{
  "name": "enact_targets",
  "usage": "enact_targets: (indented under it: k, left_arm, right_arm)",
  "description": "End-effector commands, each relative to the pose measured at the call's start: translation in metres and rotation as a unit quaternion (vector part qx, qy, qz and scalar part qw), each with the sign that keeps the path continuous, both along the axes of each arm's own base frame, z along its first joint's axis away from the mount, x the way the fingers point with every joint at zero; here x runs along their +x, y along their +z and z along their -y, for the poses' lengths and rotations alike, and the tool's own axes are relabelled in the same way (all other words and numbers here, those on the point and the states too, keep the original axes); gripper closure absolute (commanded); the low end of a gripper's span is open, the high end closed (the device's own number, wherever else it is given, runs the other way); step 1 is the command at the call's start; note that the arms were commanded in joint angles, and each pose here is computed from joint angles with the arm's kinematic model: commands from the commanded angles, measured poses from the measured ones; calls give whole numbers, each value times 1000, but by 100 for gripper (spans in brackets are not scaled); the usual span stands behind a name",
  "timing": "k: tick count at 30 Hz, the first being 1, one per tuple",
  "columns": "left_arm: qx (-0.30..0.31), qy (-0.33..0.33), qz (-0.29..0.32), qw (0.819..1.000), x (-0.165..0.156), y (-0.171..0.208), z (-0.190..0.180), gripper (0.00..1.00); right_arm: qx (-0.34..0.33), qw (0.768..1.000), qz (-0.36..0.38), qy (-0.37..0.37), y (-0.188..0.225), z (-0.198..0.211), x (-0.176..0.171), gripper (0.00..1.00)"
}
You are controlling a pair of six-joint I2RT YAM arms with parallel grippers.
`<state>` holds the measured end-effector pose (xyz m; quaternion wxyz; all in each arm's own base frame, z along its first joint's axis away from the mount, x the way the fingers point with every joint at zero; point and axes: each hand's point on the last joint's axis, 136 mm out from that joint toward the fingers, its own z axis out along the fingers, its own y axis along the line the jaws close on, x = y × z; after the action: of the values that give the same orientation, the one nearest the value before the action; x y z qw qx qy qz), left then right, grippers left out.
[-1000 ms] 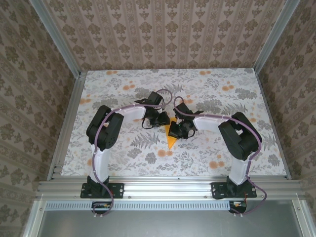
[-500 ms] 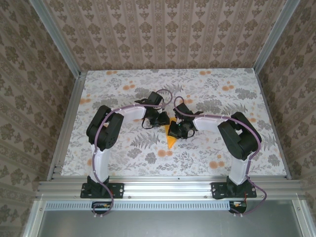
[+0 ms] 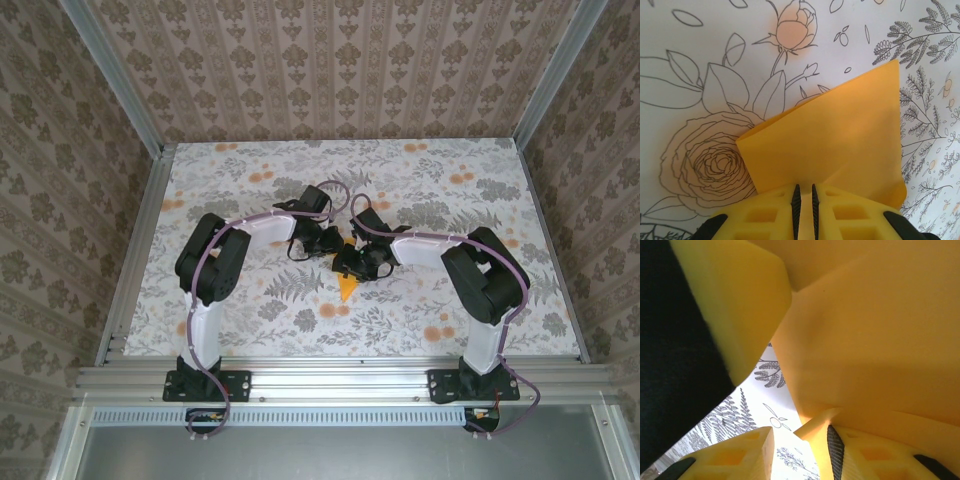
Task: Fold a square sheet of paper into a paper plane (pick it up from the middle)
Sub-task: Third fold the triangle at the center of the table.
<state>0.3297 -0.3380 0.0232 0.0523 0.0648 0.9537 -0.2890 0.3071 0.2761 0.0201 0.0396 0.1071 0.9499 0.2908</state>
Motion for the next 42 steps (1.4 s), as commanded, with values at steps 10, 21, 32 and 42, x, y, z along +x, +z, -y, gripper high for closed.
enact_targets:
  k: [10,21,32,42]
  left_arm:
    - [25,-13,-32,999,-8,-19,-6,81]
    - [25,-13,-45,999,-12,-25,-7,81]
    - [-7,-13,-12,1000,-4,13,-3,81]
    - [-40,2,-27,999,-34,24,-17,89]
  right_arm:
    - [-36,999,-14,3,-24,19,-19,69]
    - [-33,999,-8,-2,-33,26,-22,82]
    - [-48,998,-30,3,-43,31,-28,98]
    - [-55,997,-44,5,-48,32,-31,100]
